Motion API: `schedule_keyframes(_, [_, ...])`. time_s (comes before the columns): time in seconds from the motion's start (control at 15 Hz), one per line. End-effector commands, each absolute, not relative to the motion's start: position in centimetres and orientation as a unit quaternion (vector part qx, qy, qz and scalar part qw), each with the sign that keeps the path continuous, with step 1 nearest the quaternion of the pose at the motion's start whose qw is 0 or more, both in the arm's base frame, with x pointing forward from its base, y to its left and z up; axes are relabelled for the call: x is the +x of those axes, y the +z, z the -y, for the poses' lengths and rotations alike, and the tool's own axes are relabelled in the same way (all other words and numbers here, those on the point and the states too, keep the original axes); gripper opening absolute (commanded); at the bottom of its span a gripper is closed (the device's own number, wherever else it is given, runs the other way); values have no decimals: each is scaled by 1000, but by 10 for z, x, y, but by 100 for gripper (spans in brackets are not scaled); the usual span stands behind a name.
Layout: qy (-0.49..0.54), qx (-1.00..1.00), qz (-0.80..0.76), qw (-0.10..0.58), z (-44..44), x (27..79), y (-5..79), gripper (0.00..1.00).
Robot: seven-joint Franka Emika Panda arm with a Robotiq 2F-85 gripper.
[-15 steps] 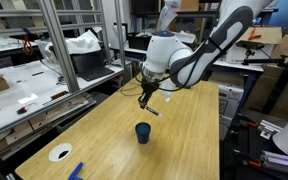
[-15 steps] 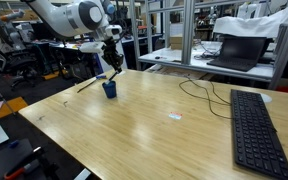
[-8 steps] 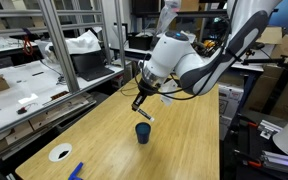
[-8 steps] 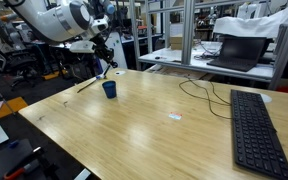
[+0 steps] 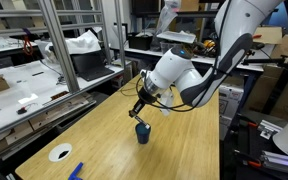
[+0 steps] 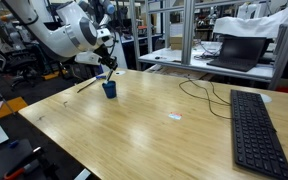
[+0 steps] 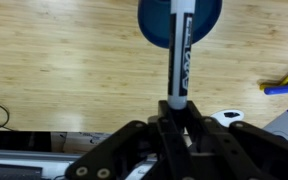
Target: Put the marker in the cup
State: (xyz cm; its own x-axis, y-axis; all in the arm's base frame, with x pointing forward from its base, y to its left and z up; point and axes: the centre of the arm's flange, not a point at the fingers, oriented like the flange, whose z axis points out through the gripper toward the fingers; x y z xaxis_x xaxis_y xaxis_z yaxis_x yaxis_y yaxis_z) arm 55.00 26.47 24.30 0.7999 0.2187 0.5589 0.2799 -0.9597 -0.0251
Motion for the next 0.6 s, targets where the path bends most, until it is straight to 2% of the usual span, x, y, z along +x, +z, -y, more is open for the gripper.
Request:
schedule_keyframes(0.0, [-298,-942,139,71,-273,553,230,5])
schedule_keyframes(0.07, [-294,-942,146,75,-276,552,227,22])
schedule_keyframes(0.13, [-291,-942,150,77,-279,552,223,45])
schedule_keyframes(0.27, [-289,-941,154,80,-283,551,219,48])
schedule_keyframes(0.53, [-281,-945,148,77,-281,556,222,74])
